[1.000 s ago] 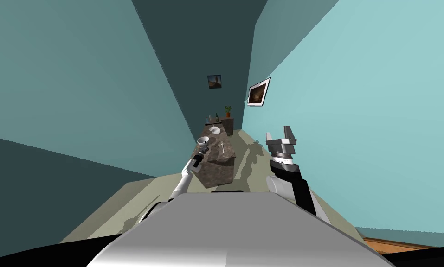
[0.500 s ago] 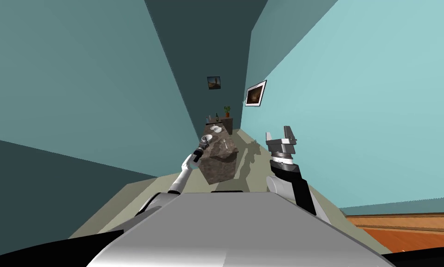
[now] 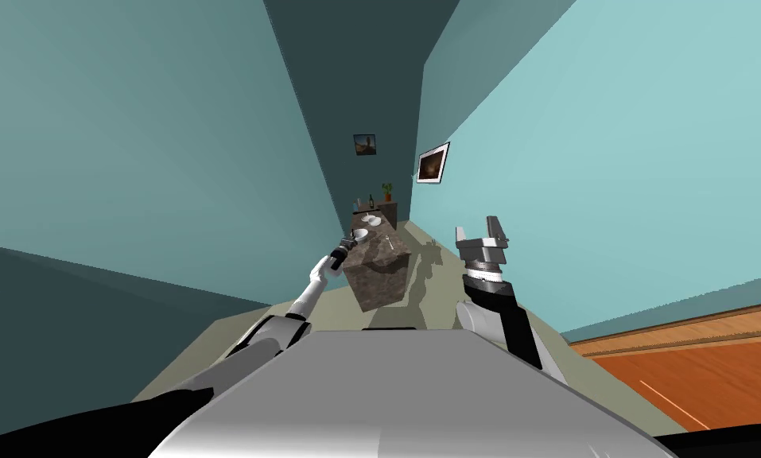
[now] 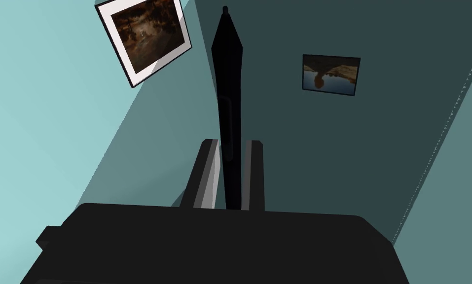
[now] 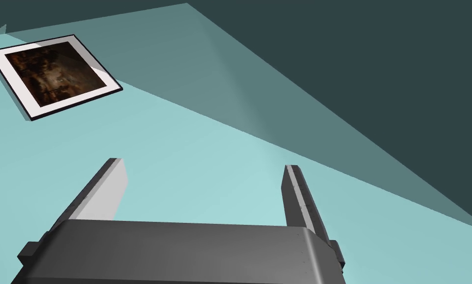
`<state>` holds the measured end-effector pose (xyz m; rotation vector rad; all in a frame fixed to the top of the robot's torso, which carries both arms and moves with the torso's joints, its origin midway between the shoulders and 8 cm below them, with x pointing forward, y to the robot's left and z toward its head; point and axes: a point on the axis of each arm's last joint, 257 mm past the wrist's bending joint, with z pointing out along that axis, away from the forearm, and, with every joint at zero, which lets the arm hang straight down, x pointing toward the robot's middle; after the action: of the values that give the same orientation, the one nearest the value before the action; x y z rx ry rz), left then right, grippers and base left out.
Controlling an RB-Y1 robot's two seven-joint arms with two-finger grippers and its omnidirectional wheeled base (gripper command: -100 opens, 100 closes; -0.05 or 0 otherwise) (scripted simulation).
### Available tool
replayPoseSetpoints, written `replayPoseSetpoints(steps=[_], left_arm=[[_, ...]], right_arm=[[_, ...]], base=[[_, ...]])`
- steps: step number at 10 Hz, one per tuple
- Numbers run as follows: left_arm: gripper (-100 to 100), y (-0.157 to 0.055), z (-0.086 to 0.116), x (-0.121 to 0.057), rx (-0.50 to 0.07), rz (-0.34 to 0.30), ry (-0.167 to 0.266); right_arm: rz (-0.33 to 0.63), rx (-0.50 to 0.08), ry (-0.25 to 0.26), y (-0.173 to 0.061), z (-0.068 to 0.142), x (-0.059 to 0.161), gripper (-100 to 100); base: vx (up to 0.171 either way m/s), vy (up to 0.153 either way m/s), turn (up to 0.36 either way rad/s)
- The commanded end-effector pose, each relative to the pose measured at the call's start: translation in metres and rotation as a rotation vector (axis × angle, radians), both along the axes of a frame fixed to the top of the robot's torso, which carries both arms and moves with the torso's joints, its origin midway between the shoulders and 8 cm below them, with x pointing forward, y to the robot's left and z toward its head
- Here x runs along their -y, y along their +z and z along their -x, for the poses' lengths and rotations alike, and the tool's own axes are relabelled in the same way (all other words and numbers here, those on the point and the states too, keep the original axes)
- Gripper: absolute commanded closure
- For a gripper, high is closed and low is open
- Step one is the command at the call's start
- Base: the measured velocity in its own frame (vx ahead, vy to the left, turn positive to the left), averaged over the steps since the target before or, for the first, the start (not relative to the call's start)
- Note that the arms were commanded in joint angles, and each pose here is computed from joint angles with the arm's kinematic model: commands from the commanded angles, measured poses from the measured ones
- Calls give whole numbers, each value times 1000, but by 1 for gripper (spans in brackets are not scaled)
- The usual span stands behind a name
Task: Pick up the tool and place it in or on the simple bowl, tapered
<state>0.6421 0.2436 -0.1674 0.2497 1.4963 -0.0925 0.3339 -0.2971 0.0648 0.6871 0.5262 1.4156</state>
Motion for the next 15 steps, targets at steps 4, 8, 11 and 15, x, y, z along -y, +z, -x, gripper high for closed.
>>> replayPoseSetpoints(steps=[4, 8, 11, 15], left_arm=[[100, 17, -20, -10, -17, 11, 30], [100, 14, -34, -8, -53, 73, 69], [-100, 16, -36, -8, -52, 77, 70], [-100, 16, -36, -8, -52, 77, 70]], right_arm=[[0, 0, 0, 0, 0, 0, 0], [0, 0, 0, 0, 0, 0, 0], [0, 0, 0, 0, 0, 0, 0], [0, 0, 0, 0, 0, 0, 0]], base=[[49, 115, -139], [200, 136, -195], [87, 73, -59], [2, 1, 0]])
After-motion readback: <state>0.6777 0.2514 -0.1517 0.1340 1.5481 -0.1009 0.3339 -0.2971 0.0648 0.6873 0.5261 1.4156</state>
